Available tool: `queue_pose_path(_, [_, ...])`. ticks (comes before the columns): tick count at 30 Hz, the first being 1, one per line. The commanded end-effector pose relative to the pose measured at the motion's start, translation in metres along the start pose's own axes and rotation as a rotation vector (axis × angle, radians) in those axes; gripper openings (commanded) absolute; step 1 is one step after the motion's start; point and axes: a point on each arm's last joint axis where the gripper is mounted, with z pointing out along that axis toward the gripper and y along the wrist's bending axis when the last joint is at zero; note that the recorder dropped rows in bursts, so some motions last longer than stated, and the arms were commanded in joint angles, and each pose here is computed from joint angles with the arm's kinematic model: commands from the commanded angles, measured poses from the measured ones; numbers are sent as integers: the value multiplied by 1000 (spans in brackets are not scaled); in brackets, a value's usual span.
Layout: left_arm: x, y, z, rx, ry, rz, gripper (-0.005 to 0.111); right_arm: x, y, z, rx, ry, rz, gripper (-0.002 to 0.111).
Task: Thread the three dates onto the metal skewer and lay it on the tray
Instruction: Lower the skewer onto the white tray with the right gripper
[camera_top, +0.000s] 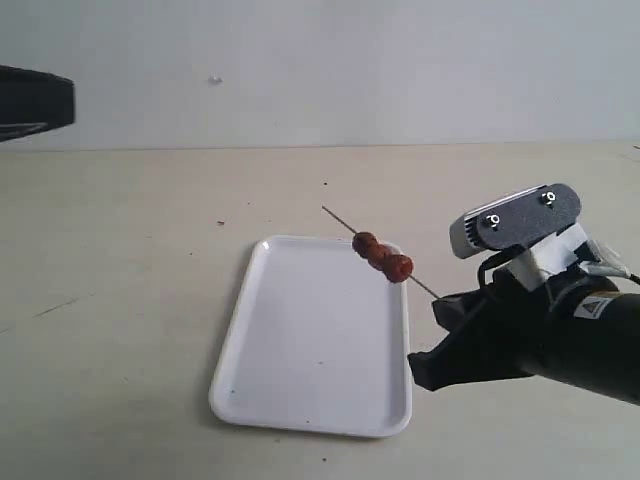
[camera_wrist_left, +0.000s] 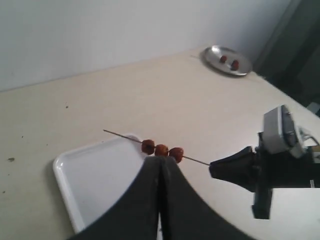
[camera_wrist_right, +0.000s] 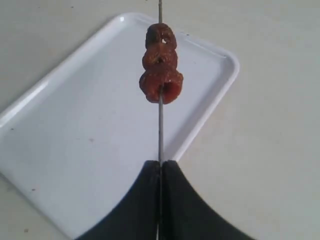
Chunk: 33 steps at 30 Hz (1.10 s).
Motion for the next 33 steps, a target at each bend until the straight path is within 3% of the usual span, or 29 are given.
queue_pose_path(1, [8,-12,-31,44,-66,-12,0,-6,-9,9,122,-26,-148,0])
queue_pose_path(4, [14,-17,-45,72,-73,-30,0,-16,-18,15,250,33,-176,0])
queue_pose_path(7, [19,-20,-52,82,-86,-42,0,-30,-23,16,339,32,-68,0])
queue_pose_path(13, [23,-19,-53,83,-83,-45,0,-36,-11,21,306,-76,250,0])
queue_pose_path(26, [22,-19,-53,77,-89,-6,0,6,64,53,274,-130,388,0])
queue_pose_path(33, [22,-19,-53,74,-93,22,0,6,94,72,242,-121,357,0])
